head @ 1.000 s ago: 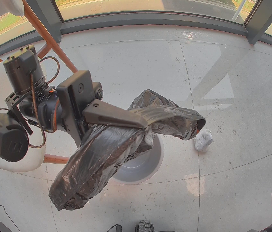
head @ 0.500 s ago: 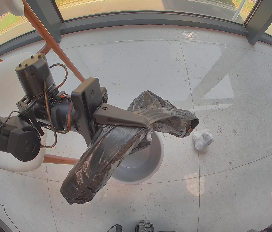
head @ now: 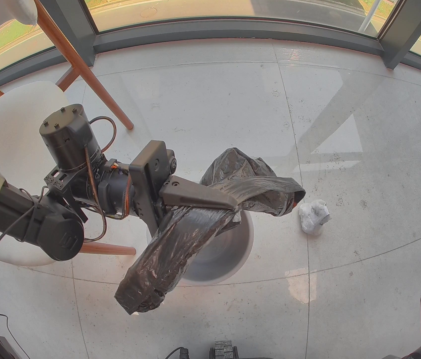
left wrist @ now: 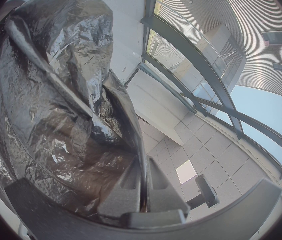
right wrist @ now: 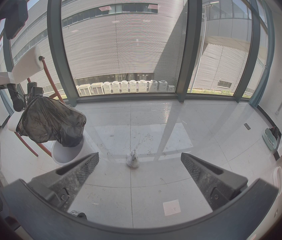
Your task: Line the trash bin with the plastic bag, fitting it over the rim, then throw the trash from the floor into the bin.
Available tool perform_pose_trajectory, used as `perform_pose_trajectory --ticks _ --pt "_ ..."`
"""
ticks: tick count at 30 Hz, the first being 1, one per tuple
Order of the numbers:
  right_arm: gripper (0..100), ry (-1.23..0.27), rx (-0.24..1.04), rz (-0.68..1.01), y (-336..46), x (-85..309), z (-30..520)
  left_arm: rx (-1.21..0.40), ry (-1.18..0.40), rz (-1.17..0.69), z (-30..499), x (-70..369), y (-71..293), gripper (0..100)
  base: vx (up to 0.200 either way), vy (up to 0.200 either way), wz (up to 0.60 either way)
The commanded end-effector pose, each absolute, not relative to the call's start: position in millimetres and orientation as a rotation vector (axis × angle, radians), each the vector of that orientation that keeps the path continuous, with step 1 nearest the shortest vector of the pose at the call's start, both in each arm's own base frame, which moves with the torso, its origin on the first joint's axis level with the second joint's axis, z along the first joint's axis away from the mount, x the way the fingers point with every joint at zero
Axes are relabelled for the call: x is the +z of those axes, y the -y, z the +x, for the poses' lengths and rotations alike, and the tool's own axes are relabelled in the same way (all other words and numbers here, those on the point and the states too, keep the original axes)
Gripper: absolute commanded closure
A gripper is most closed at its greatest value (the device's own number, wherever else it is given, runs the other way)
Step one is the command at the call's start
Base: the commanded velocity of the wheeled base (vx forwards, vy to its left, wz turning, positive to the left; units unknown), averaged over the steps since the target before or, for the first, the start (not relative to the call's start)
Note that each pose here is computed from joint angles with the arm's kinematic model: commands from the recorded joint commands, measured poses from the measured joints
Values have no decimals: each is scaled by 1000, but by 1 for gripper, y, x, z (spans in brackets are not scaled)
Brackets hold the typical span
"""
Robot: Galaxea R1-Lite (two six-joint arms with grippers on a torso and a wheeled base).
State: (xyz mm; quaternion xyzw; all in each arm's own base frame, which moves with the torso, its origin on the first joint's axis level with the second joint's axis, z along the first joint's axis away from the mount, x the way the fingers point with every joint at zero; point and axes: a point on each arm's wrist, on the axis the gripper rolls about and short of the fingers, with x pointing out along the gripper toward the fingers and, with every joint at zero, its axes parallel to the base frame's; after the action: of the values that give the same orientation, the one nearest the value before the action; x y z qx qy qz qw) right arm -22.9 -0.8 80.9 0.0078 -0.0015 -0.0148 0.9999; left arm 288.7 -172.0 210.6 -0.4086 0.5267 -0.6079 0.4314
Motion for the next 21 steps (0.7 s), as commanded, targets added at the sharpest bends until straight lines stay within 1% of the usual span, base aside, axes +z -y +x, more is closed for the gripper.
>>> perform_pose_trajectory --ticks 1,2,6,7,9,10,15,17,18,21 --pt "0 2 -29 15 1 76 -23 -1484 -1311 -1051 288 199 172 100 0 0 0" --pt "0 2 -29 15 1 76 -23 -1481 -1303 -1055 288 198 172 100 0 0 0" --pt "0 2 -29 15 1 76 -23 -1424 -1087 -1153 279 191 168 100 0 0 0" --pt "0 2 -29 15 1 76 -23 -1424 -1087 -1153 279 191 168 100 0 0 0" --pt "0 2 -29 15 1 76 -23 -1401 -992 -1192 273 185 163 100 0 0 0" --pt "0 2 -29 15 1 76 -23 -1397 -986 -1198 272 184 163 100 0 0 0" --pt "0 2 -29 14 1 76 -23 -1257 -824 -1303 268 175 157 100 0 0 0" --pt "0 2 -29 14 1 76 -23 -1230 -777 -1302 266 173 157 100 0 0 0" --pt "0 2 -29 14 1 76 -23 -1193 -721 -1288 264 168 156 100 0 0 0" --pt "0 2 -29 14 1 76 -23 -1162 -673 -1228 256 158 159 100 0 0 0"
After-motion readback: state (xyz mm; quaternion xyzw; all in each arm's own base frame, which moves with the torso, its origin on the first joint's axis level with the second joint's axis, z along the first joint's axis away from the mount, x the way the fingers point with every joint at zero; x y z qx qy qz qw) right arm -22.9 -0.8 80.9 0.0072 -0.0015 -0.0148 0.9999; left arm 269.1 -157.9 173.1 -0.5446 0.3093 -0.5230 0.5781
